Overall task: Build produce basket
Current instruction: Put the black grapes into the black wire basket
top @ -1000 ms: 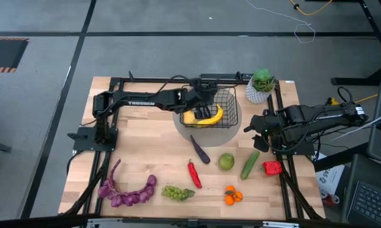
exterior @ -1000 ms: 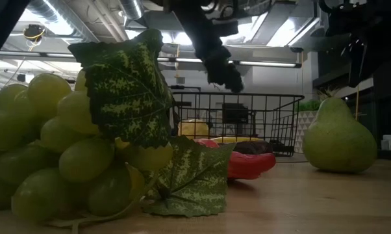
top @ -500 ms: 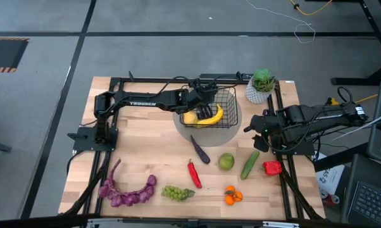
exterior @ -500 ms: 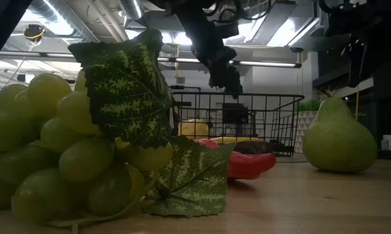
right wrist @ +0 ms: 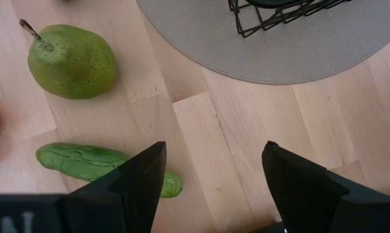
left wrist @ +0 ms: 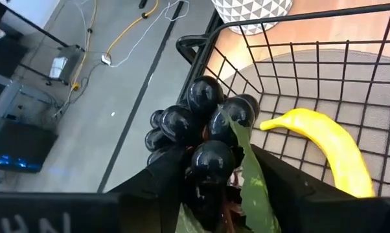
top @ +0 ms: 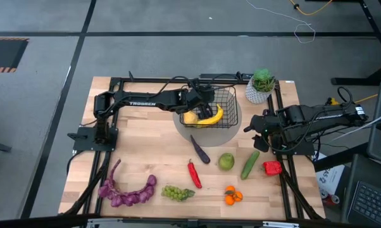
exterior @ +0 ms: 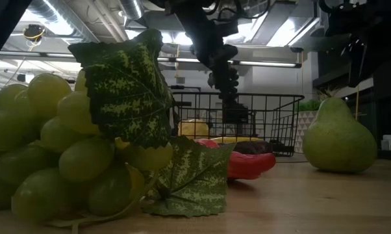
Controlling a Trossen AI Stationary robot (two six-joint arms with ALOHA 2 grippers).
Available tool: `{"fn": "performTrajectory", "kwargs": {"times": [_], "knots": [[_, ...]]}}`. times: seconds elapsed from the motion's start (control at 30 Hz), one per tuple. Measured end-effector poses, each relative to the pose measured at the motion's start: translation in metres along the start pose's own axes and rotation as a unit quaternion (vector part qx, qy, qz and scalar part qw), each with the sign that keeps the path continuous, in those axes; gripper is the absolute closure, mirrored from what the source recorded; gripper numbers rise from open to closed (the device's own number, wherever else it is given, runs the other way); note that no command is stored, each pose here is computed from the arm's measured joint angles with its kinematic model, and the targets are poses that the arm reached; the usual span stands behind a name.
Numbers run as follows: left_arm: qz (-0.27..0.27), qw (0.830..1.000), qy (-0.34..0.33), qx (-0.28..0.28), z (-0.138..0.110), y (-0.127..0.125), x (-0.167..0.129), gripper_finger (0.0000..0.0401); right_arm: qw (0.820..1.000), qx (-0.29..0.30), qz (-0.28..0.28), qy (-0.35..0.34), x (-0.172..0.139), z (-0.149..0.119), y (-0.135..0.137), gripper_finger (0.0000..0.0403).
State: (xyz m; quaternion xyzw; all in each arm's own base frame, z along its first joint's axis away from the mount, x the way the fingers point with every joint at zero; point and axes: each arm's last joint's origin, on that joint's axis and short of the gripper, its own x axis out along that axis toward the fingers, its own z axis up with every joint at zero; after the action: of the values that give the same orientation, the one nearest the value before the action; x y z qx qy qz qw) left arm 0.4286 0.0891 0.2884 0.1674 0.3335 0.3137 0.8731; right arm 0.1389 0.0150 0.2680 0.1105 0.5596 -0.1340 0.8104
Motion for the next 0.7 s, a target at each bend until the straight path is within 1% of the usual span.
{"fn": "performTrajectory", "kwargs": {"times": [0.13, 0.23, 0.33, 0.7], "knots": [[-0.006, 0.999, -0.001, -0.036, 0.0001, -0.0005, -0.0001, 0.0245, 1.000, 0.000, 0.000, 0.000, 0.0000, 0.0000, 0.0000, 0.0148], [-0.011, 0.998, -0.003, -0.059, 0.0005, -0.0020, -0.0009, 0.0234, 1.000, 0.000, 0.000, 0.000, 0.0000, 0.0000, -0.0001, 0.0148], [-0.012, 0.997, -0.003, -0.072, 0.0006, -0.0025, -0.0013, 0.0217, 1.000, 0.000, 0.000, 0.000, 0.0000, 0.0000, 0.0000, 0.0148], [-0.020, 0.985, -0.004, -0.174, 0.0015, -0.0054, -0.0031, 0.0145, 1.000, 0.000, 0.000, 0.000, 0.0000, 0.0000, 0.0000, 0.0148]]}}
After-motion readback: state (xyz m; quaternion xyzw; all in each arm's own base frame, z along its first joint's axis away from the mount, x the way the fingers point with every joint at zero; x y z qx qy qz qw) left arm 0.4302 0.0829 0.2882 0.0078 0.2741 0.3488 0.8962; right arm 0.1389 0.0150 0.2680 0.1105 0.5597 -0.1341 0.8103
